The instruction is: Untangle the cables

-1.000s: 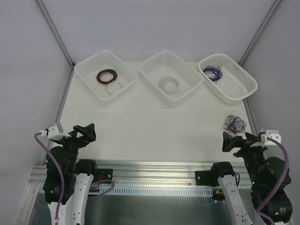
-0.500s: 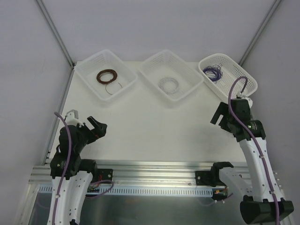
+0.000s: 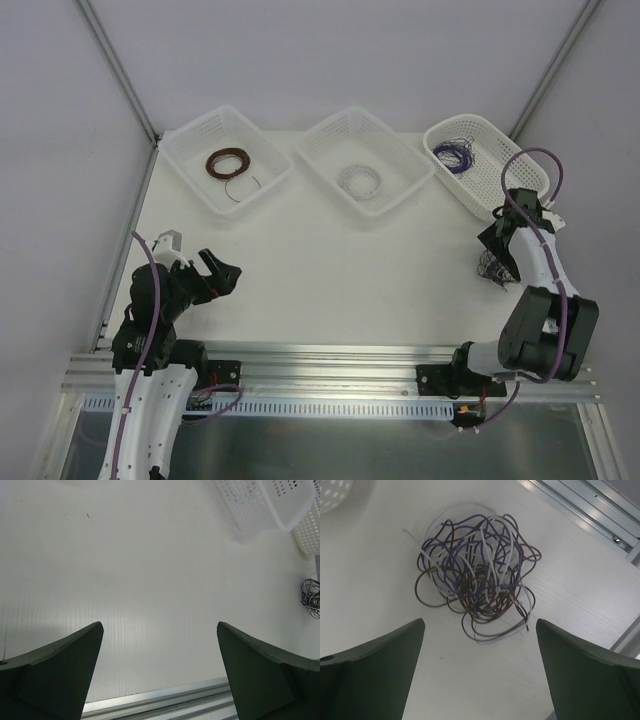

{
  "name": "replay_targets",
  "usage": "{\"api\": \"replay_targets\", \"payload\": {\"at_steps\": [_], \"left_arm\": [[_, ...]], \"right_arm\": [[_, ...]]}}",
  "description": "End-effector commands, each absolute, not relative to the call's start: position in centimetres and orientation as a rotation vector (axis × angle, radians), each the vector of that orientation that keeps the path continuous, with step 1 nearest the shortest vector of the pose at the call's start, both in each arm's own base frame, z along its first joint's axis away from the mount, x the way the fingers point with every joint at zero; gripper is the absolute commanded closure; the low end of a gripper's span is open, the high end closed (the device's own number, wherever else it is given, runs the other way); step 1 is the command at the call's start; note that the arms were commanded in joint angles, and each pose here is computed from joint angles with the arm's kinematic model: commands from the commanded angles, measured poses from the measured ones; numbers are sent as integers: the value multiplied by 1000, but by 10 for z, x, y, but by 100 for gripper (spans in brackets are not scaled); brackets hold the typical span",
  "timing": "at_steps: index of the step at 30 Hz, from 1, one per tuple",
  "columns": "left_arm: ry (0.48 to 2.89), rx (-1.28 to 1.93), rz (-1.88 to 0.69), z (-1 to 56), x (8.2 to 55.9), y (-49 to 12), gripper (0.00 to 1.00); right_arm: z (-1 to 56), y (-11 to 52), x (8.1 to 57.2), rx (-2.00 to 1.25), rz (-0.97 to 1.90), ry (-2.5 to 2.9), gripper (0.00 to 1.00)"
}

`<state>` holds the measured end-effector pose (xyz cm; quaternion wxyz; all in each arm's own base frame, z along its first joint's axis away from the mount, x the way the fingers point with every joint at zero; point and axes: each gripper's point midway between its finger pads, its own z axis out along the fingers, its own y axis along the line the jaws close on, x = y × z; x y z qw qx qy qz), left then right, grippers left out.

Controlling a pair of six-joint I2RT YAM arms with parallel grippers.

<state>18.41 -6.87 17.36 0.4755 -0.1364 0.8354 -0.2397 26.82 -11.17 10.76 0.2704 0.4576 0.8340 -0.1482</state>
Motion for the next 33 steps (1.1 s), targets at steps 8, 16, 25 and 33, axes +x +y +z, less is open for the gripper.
{"api": "replay_targets", "payload": {"at_steps": [8,16,25,33], "left_arm": [[2014,-233,-659,183,187,-83,1],[2010,-218,-672,184,186,-85,1],[2020,-205,-692,183,186,-88,1],[2045,-189,-718,179,187,-93,1]], "right_arm": [[49,-137,312,1301,-400,2297,12],[48,-113,299,1172,-377,2366,88],[92,24,310,439,-119,2491,99],[119,208,271,-465,252,2439,97]]}}
